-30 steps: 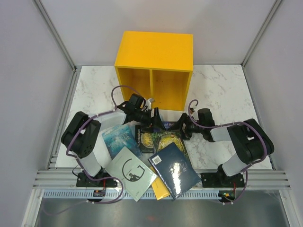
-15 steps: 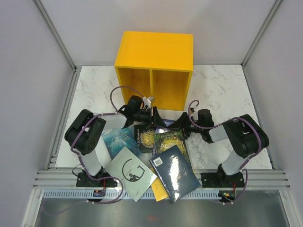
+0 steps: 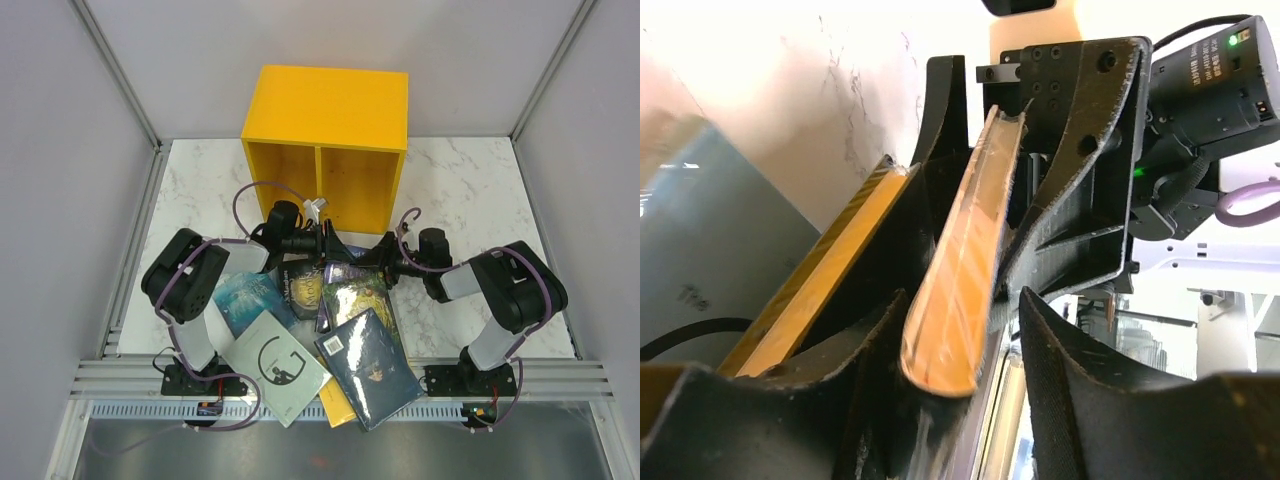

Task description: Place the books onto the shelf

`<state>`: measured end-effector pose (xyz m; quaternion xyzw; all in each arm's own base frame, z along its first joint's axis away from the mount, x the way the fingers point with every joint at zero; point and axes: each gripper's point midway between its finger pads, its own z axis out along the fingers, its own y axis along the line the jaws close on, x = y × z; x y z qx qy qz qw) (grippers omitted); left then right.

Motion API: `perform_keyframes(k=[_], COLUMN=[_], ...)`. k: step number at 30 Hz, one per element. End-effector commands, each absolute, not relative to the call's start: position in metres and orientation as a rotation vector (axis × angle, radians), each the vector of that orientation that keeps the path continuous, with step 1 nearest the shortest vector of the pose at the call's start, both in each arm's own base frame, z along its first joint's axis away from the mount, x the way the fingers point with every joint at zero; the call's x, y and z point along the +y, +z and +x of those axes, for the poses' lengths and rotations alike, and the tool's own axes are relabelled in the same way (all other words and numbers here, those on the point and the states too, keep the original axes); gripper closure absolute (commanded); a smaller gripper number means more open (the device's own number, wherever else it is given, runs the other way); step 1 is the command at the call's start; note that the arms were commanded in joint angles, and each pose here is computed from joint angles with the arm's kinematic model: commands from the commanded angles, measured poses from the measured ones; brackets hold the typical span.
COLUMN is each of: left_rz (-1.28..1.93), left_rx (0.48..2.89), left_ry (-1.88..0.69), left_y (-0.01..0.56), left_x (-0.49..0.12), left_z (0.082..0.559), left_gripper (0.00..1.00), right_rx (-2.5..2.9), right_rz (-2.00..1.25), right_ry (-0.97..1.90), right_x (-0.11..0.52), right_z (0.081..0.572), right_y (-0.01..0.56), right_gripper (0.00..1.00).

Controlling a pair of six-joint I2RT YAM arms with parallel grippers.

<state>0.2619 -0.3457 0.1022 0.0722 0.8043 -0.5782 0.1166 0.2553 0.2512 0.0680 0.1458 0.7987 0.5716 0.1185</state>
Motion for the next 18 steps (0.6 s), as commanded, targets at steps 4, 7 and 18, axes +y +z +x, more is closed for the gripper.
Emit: perform_keyframes(k=[4,7,18], left_rz=[0.485,0.524,0.536], left_rx=[2.215,2.142,2.118], left_ry=[-1.878,-1.880,-1.880], left_y=[0.173,0.197,0.205], left_x=[-0.363,-0.366,-0.369], left_z=[0.234,0.238,0.242], left_gripper=[0.98,0.98,0.98], right_rx=[2.256,2.288,2.422], right_rz=[0.384,0.336,0.272], right_ry=[1.717,1.622,1.387], right_x=[0.265,0.251,0.214], right_z=[0.275,0.277,0.270], right_y=[0.109,0.110,0.095], right_gripper=[0.62,0.43,0.06])
